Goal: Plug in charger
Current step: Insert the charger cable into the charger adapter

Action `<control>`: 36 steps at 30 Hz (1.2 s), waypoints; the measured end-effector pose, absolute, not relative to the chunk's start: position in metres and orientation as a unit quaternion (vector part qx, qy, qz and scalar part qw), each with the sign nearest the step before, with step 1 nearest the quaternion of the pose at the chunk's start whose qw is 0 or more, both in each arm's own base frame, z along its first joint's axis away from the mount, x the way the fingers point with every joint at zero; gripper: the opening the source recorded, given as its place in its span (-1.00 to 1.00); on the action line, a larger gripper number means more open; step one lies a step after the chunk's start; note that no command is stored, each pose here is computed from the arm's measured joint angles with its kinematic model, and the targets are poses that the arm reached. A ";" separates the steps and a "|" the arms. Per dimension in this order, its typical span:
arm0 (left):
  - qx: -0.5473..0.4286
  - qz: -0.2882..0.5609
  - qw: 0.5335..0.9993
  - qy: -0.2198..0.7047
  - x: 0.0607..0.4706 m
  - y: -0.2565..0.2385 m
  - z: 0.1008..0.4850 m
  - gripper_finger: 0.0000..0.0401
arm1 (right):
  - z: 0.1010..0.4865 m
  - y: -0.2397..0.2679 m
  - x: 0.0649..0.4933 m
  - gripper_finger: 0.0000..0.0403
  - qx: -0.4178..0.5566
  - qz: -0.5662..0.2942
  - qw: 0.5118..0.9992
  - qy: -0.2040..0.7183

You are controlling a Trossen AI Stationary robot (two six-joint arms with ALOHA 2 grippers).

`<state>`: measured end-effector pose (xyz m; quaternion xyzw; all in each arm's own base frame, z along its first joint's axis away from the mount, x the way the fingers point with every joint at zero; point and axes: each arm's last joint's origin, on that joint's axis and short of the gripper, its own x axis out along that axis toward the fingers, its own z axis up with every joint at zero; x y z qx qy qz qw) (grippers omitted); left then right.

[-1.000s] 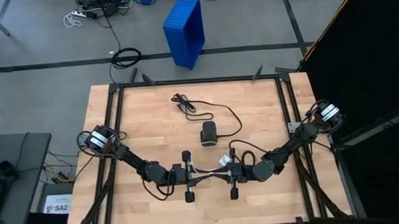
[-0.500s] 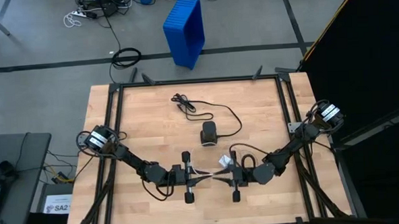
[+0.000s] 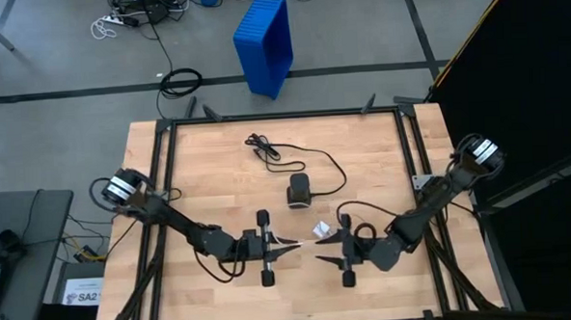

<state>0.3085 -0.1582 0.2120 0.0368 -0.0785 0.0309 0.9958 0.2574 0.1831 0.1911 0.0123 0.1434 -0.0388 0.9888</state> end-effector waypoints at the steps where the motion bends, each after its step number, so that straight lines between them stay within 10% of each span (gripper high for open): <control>1: 0.031 0.029 0.996 -0.078 0.309 -0.157 0.212 -1.00 | 0.186 0.181 0.260 -0.28 0.016 -0.039 0.987 0.155; 21: 0.013 0.016 0.999 -0.041 0.313 -0.154 0.202 -1.00 | 0.129 0.130 0.273 -0.47 0.047 -0.138 0.925 0.350; 36: 0.015 0.002 0.999 -0.031 0.313 -0.155 0.200 -1.00 | 0.155 0.123 0.251 -0.42 -0.036 -0.098 0.912 0.398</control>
